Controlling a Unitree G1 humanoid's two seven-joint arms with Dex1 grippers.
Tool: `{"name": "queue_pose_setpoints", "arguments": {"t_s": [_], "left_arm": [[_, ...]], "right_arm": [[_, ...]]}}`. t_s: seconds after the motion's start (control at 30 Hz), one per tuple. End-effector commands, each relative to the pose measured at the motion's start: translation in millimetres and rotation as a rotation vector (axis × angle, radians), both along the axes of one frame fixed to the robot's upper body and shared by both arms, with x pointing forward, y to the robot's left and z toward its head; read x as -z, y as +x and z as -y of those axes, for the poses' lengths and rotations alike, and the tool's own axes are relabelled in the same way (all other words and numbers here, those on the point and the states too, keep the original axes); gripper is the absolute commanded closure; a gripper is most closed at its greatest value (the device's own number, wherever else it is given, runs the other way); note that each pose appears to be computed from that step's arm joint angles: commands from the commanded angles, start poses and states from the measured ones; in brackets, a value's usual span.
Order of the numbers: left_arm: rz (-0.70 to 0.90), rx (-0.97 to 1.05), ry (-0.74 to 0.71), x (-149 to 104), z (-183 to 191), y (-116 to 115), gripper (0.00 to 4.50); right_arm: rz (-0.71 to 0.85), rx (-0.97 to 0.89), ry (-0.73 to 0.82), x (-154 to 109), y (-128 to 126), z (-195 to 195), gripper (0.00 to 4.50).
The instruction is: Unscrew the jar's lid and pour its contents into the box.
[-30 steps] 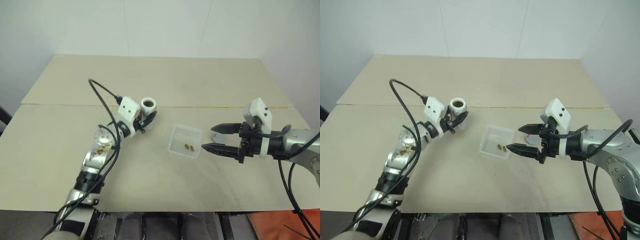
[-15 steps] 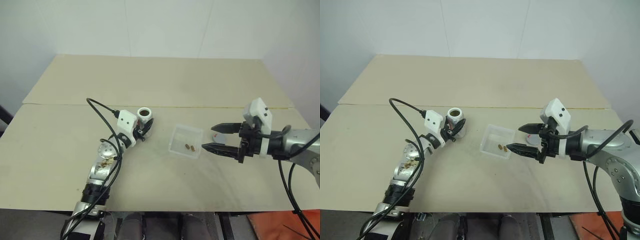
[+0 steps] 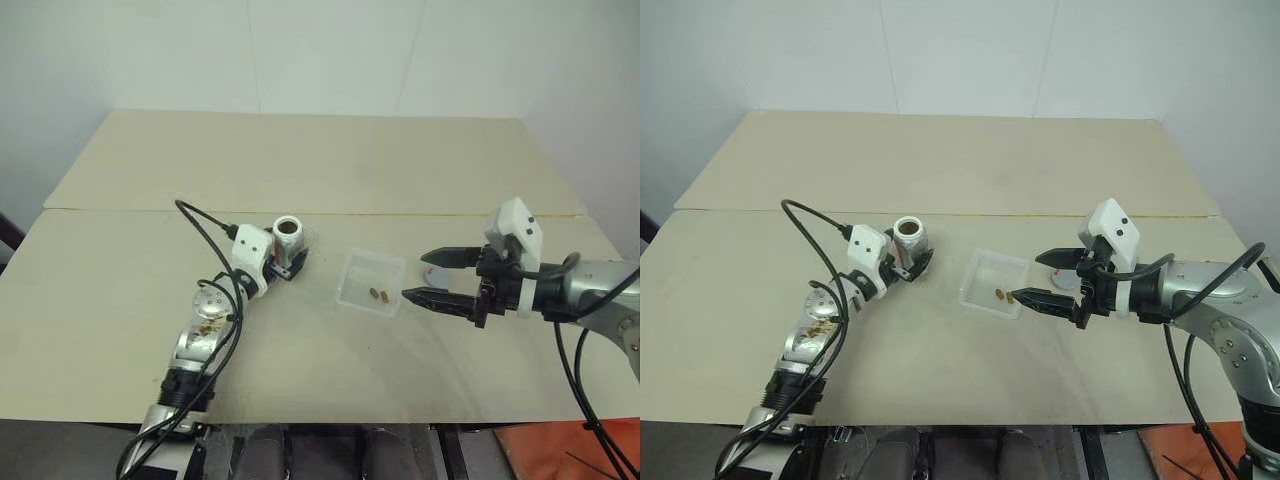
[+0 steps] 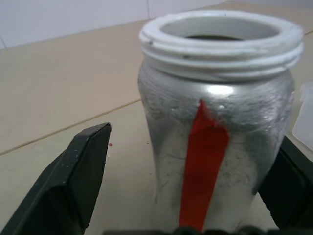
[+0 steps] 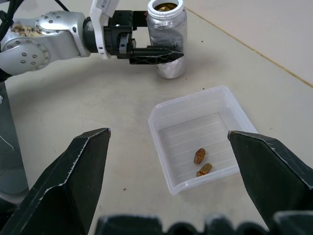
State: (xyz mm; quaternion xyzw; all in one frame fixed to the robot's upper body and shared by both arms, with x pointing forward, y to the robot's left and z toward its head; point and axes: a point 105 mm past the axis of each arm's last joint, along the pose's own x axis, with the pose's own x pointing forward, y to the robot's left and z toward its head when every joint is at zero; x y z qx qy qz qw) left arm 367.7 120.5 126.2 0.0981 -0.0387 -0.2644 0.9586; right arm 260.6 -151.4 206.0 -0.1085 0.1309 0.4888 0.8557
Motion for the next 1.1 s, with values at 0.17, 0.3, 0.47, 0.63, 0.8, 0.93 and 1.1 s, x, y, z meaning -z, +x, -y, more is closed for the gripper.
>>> {"name": "queue_pose_setpoints", "arguments": {"t_s": [0.17, 0.3, 0.47, 0.63, 0.8, 0.93, 1.1], "left_arm": [[-0.028, 0.192, 0.107, -8, -9, -42, 0.02], [-0.073, 0.284, 0.178, -15, -26, -60, 0.02], [-0.07, 0.546, 0.26, -41, -43, -91, 0.02], [-0.09, 0.747, 0.259, -75, -66, -107, 0.02], [-0.067, 0.74, 0.288, -94, -83, -101, 0.02], [-0.058, 0.741, 0.305, -99, -88, -98, 0.02], [-0.052, 0.758, 0.303, -100, -84, -99, 0.02]], "right_arm": [[0.054, -0.009, -0.001, -8, -5, -2, 0.0], [0.049, -0.009, -0.006, -6, -6, -1, 0.0], [0.048, -0.013, -0.011, -4, -7, 0, 0.0], [0.063, -0.04, -0.032, -4, -10, 3, 0.0], [0.106, -0.08, -0.03, -9, -15, 5, 0.0], [0.131, -0.102, -0.029, -11, -19, 6, 0.0], [0.153, -0.096, -0.03, -14, -19, 7, 0.0]]}}
